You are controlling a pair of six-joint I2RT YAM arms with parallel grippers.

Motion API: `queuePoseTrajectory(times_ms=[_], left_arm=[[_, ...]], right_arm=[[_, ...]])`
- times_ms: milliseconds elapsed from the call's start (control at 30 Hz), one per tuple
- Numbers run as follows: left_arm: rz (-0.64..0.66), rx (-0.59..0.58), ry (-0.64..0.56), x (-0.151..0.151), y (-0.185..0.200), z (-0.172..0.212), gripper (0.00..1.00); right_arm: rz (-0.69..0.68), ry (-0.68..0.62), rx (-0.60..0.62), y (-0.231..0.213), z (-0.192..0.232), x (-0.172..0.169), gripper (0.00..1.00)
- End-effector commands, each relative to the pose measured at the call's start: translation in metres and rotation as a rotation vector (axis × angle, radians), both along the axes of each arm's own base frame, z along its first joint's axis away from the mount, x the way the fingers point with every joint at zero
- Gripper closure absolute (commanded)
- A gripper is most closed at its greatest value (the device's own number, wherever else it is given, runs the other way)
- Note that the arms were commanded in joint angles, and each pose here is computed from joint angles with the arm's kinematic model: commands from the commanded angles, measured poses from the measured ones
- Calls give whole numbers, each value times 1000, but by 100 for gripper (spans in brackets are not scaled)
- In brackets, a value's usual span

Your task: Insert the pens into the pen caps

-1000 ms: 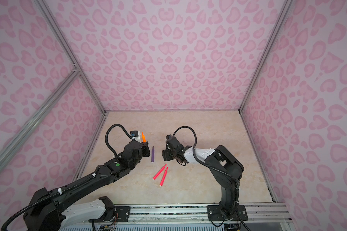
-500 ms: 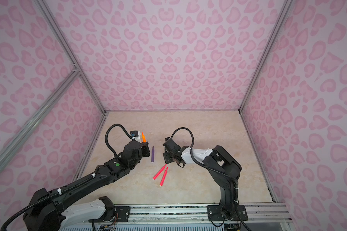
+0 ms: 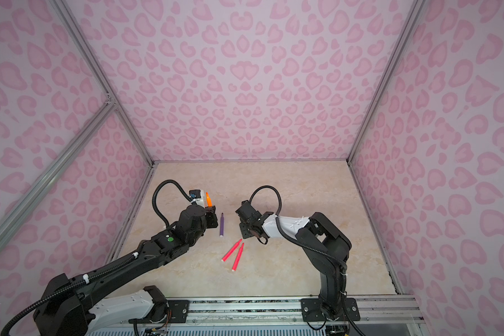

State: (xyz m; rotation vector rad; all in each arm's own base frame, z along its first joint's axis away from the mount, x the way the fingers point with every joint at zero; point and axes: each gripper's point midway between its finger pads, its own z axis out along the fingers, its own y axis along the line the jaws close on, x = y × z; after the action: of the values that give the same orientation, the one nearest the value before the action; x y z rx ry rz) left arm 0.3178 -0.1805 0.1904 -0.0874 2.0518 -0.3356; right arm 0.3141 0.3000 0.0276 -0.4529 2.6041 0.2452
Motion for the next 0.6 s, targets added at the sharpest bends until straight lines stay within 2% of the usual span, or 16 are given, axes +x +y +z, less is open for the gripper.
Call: queuePoseTrajectory(times_ms=[0,167,233,467,567], left_arm=[[-1,-19,-24,2,-2,11,97],[-2,-21,-25,0,-1,11,97],[-3,-21,-23,0,-1,10,97],[-7,-18,-17,1,-3,9,97],[-7,-17,-16,1,-3,8,97]], right_arm=[[-7,17,-29,-4,-5,-3,50],[-18,13,-42,-8,-3,-3,58],[-17,16,-48,-7,-4,-3,58],[-25,-41,-59,-11,10,-4,37],[-27,-54,-67,-15,16,-8,35]])
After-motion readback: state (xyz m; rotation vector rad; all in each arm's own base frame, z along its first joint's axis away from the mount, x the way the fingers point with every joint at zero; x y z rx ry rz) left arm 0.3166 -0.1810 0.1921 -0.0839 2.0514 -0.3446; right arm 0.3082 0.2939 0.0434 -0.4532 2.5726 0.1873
